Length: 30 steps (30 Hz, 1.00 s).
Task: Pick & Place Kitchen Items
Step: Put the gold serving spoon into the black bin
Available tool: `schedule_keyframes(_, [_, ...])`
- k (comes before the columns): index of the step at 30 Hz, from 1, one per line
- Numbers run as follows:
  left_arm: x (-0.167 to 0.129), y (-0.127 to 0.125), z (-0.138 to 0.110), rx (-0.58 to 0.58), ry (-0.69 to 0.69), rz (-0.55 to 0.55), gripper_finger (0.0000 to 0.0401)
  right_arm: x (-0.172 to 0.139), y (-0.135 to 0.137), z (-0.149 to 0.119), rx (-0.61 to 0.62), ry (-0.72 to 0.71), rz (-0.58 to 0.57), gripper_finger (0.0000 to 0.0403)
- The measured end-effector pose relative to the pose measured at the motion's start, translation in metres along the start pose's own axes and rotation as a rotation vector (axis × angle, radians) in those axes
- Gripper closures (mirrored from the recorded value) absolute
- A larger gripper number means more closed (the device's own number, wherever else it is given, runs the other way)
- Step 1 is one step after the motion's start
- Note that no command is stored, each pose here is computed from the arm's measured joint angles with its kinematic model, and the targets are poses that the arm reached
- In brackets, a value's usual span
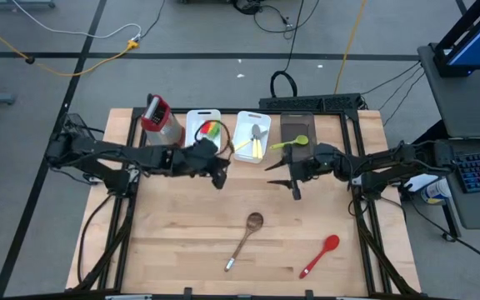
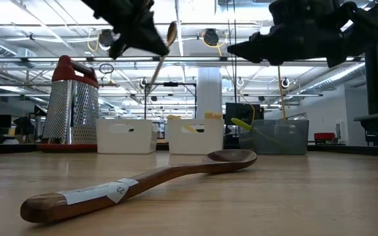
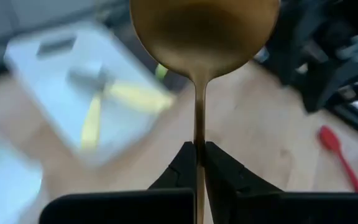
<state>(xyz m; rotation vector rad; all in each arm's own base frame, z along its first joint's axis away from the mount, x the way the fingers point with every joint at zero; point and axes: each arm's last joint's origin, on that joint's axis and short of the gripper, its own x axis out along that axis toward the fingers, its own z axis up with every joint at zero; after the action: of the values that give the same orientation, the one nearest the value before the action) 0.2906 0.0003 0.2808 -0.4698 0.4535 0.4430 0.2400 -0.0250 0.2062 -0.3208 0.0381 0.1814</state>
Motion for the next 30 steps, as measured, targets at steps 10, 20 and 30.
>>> schedule_keyframes(10, [0.018,-0.006,0.032,0.239,-0.303,-0.146,0.0397,0.015,-0.004,0.005,0.312,-0.177,-0.183,0.0227])
schedule_keyframes(20, [0.04,-0.01,0.035,0.272,-0.405,-0.234,0.0397,0.052,-0.019,-0.001,0.402,-0.163,-0.271,0.0227])
schedule_keyframes(30, [0.041,-0.01,0.034,0.333,-0.404,-0.215,0.0396,0.056,-0.023,-0.002,0.368,-0.135,-0.366,0.0298])
